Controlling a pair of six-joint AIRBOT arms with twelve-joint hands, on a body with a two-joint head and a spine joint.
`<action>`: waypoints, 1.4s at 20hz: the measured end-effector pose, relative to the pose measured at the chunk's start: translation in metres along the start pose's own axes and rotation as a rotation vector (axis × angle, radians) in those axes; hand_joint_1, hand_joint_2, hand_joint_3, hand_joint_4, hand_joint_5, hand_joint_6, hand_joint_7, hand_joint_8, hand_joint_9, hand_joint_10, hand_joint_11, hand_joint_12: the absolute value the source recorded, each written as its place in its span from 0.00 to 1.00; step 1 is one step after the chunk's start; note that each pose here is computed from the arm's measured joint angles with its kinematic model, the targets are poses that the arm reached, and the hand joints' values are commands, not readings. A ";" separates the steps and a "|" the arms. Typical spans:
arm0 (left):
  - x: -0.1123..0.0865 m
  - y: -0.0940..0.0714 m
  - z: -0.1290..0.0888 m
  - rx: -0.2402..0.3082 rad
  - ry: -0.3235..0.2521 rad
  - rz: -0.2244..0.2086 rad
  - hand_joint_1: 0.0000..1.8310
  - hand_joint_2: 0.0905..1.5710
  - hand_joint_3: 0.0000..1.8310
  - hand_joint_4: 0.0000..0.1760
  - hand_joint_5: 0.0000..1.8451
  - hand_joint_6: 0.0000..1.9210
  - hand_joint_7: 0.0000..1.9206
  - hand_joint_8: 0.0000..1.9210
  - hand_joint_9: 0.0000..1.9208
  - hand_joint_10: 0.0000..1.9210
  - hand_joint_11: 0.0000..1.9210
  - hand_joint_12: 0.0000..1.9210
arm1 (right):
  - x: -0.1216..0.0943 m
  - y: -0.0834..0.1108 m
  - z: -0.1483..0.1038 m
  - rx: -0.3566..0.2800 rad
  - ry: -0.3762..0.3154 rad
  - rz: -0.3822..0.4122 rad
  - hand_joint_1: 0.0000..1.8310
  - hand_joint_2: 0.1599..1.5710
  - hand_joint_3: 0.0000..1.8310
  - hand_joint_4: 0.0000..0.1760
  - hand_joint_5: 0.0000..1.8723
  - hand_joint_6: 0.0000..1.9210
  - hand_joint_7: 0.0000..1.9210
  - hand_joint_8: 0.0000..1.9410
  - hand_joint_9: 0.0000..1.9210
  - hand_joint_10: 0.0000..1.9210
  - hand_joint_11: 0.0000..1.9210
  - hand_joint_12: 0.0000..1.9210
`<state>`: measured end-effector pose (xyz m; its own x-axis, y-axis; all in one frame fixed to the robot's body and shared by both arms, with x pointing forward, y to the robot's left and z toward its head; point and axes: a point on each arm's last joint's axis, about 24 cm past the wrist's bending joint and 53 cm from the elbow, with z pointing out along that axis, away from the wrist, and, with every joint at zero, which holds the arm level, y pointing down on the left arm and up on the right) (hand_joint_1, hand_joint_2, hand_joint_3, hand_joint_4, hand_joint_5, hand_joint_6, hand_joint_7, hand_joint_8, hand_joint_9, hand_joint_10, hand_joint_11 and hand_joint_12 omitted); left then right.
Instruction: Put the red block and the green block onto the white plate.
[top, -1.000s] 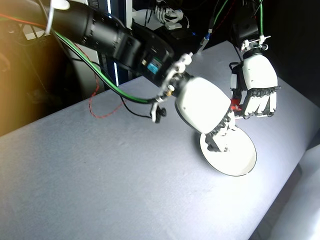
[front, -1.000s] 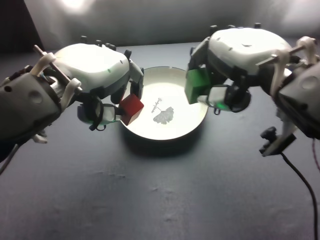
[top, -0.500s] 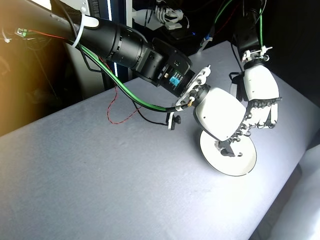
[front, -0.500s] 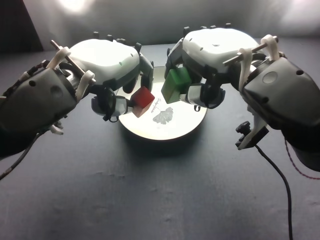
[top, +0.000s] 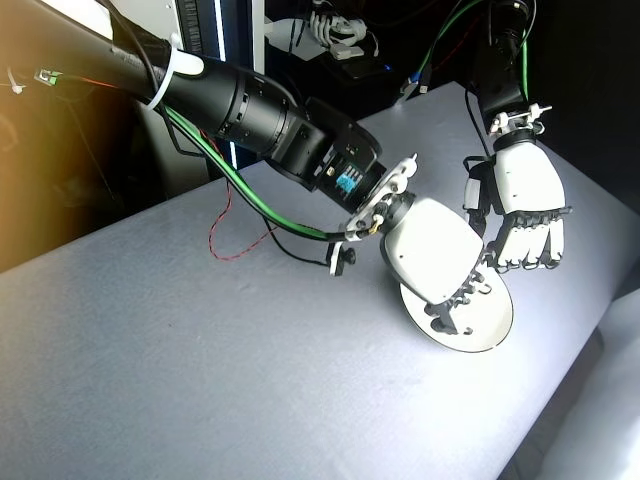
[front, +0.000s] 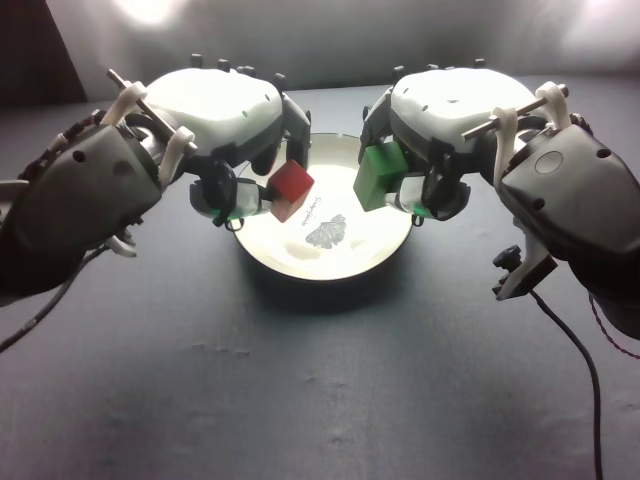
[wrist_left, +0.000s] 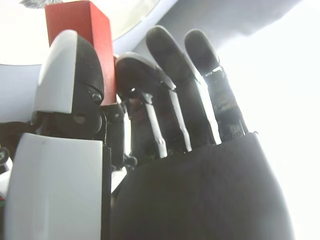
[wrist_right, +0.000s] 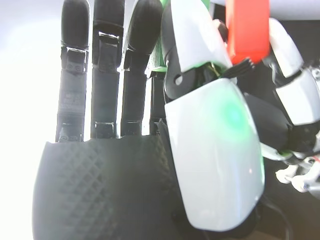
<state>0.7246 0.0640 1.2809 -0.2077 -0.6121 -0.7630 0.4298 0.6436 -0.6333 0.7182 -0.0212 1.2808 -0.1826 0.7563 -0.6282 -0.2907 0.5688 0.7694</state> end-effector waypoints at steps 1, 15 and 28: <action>-0.001 0.001 0.000 -0.001 -0.002 0.000 0.66 0.77 0.00 0.00 0.44 0.54 0.38 0.82 0.30 0.61 0.14 0.74 | 0.000 0.000 0.000 0.000 -0.001 -0.001 0.67 0.67 0.00 0.00 0.50 0.53 0.56 0.45 0.61 0.03 0.34 0.50; -0.005 0.003 0.002 -0.002 -0.013 0.005 0.25 0.77 0.00 0.00 0.25 0.00 0.27 0.00 0.22 0.02 0.00 0.49 | 0.004 -0.008 -0.002 -0.001 0.002 -0.038 0.53 0.63 0.00 0.00 0.37 0.00 0.38 0.00 0.35 0.00 0.12 0.52; -0.006 -0.006 -0.037 0.027 0.023 0.057 0.19 0.78 0.00 0.00 0.20 0.00 0.20 0.00 0.17 0.00 0.00 0.36 | -0.039 0.001 -0.021 -0.042 0.023 0.008 0.49 0.62 0.00 0.00 0.28 0.00 0.29 0.00 0.27 0.00 0.04 0.54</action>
<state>0.6910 0.0803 1.2844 -0.2022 -0.5644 -0.8004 0.4650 0.6640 -0.5856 0.7055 -0.0572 1.3034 -0.2068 0.7531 -0.6246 -0.3281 0.5481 0.7694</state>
